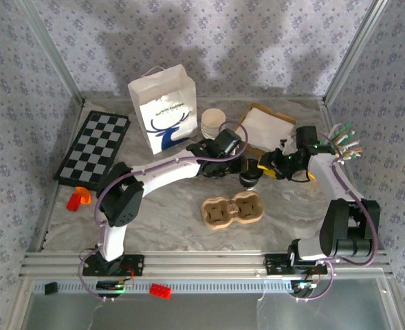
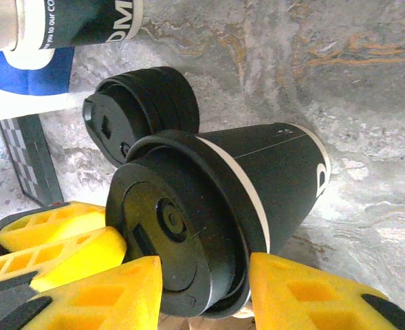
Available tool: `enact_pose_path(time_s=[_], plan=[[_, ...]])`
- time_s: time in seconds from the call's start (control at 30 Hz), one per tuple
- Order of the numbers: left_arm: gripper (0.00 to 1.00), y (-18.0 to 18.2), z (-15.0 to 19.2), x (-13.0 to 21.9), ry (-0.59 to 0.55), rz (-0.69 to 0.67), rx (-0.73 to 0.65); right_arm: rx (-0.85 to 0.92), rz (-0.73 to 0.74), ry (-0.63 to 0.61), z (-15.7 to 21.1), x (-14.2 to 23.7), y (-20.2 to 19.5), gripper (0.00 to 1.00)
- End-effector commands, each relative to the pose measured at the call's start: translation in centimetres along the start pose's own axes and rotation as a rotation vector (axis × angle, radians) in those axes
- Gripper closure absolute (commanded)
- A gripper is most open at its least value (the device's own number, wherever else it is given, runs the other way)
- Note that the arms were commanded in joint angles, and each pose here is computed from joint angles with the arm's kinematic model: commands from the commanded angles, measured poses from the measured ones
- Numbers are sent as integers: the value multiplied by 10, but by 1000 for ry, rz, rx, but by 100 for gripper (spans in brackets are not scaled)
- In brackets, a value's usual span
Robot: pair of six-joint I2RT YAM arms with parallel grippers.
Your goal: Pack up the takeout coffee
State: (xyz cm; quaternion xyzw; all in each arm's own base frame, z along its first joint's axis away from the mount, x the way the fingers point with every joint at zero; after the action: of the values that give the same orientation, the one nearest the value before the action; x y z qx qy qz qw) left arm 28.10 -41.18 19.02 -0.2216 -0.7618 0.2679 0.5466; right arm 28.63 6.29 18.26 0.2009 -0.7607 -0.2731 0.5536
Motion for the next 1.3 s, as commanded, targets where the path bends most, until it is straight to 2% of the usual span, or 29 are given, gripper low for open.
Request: enact_pose_path(time_s=[0.0,0.13,0.4,0.77,0.9,1.27], plan=[[77,1,0,-10,30,-14,-21,8,31,15,-3,2,-3,65],[79,11,4,-13,37,-63,-15,3,37,31,0,-4,-8,74],[83,29,16,-14,48,-113,-10,-38,42,59,8,-13,-20,81],[83,61,33,-21,72,-159,50,-74,79,92,27,-23,-31,82],[84,67,38,-21,71,-162,73,-57,124,89,30,-22,-33,82],[85,78,44,-22,55,-202,66,-59,129,88,33,-19,-32,81]])
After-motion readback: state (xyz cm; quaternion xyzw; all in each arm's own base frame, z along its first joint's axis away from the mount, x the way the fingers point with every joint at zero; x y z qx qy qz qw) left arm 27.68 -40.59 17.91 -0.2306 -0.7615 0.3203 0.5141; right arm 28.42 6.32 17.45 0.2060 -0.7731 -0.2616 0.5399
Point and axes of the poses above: each hand's point on the last joint's axis, 136 mm out from that joint toward the fingers, its own x axis back along the fingers, its own y axis along the line the jaws close on, z = x × y, the point moved 6 cm from there along x, back along the fingers, and after that the axes turned 14 degrees about x, right-handed, at the moved point
